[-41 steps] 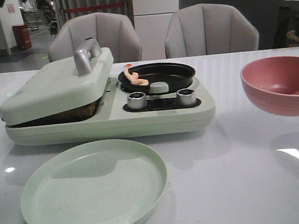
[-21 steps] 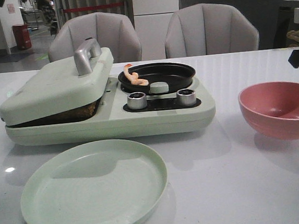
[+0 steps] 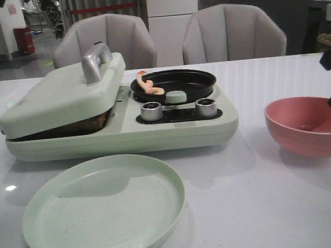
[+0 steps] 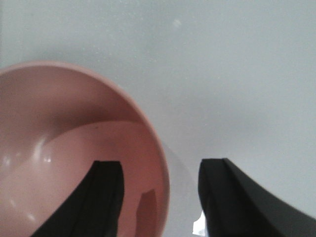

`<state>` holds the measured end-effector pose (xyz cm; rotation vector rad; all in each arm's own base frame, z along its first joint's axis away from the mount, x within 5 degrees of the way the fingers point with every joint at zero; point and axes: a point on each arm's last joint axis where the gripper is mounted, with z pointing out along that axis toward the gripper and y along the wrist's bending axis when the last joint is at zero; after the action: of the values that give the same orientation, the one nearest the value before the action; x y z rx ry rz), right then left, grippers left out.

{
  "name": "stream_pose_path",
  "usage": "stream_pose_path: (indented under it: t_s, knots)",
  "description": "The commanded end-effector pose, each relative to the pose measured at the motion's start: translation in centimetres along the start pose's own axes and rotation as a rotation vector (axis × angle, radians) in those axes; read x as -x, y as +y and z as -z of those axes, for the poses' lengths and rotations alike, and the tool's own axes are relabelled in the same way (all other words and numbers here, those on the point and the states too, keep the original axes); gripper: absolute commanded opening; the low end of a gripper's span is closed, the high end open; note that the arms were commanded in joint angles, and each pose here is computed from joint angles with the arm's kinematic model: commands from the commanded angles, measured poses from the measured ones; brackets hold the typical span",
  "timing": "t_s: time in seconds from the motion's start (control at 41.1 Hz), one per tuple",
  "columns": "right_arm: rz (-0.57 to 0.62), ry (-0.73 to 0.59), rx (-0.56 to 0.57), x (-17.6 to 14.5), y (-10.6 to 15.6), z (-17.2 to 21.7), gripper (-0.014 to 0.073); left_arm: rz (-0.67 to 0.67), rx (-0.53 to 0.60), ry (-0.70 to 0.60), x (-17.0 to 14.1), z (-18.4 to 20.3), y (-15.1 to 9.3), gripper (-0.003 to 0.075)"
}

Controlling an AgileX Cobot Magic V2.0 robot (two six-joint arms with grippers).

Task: Make breakfast with bread and shrimp
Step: 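Open the right gripper and withdraw it from the bowl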

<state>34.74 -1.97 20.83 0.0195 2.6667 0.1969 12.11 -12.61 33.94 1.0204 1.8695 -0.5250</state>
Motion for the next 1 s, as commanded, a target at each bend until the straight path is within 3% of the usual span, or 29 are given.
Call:
stream_pose_path:
  t_s: [0.0,0.389,0.584,0.973]
  knots:
    - [0.05,-0.143,-0.013,1.4,0.9,4.7,0.0472,0.015,0.024,-0.099,1.5,0.6,0.2,0.0099]
    - [0.344,-0.281,0.03,-1.6,7.7,15.6,0.0472,0.015,0.024,-0.099,1.5,0.6,0.2,0.0099]
    - [0.37,-0.282,0.043,-4.7,8.3,20.3,0.0472,0.015,0.024,-0.099,1.5,0.6,0.2,0.0099]
    - [0.228,-0.382,0.017,-12.7,7.1,25.9,0.0472,0.047,0.034,-0.109,1.6,0.6,0.3,0.0099]
